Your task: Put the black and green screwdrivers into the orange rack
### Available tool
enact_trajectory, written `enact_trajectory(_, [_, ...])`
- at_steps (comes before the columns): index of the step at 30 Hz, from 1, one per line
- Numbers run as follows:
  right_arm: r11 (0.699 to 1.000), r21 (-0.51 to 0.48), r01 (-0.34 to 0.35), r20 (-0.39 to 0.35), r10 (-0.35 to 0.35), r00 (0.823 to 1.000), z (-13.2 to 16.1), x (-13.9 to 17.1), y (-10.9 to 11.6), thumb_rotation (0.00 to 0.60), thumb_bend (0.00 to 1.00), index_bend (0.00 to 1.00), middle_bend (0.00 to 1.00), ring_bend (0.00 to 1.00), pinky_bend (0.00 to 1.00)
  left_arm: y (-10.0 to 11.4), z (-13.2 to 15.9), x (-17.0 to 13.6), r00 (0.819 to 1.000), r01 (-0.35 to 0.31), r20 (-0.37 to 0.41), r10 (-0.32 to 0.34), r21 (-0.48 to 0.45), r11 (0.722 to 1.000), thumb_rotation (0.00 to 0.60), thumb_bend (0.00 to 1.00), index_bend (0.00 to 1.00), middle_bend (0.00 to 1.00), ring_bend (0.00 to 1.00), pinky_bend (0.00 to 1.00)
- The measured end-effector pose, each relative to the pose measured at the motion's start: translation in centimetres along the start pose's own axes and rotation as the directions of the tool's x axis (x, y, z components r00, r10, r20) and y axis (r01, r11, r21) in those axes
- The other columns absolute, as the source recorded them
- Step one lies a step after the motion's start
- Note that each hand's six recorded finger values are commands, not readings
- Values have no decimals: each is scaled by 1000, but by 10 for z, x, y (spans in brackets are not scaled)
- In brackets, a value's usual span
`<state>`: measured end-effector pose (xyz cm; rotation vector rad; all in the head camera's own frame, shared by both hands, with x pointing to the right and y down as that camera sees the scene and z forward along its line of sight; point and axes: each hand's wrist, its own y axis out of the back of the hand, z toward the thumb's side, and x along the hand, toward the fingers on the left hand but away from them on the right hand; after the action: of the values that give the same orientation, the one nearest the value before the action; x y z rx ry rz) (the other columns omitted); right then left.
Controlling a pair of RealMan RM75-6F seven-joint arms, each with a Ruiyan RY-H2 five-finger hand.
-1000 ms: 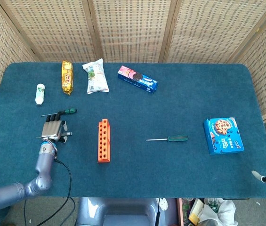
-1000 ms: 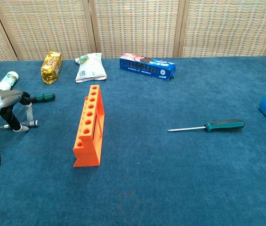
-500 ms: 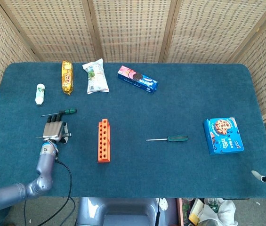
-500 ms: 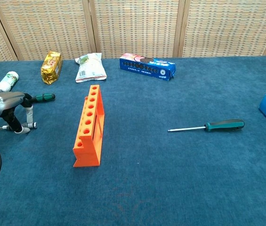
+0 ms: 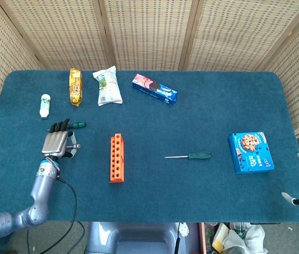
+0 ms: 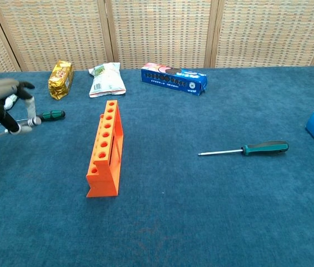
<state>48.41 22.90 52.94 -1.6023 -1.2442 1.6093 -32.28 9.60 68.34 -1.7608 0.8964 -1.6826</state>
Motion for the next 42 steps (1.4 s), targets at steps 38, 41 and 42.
enact_trajectory(38, [1000,-16,21,0,-21,1000,0,3,6,600,0,0,0,0,0,37,114,-116,824,445,561,82,-730,518,600,479,648,0,0,0])
enact_trajectory(41, [1000,-17,23,1,-23,1000,0,3,6,600,0,0,0,0,0,31,116,-116,817,465,572,75,-729,502,600,481,648,0,0,0])
enact_trajectory(42, [1000,-18,23,1,-23,1000,0,3,6,600,0,0,0,0,0,30,117,-116,815,471,575,73,-730,495,600,482,648,0,0,0])
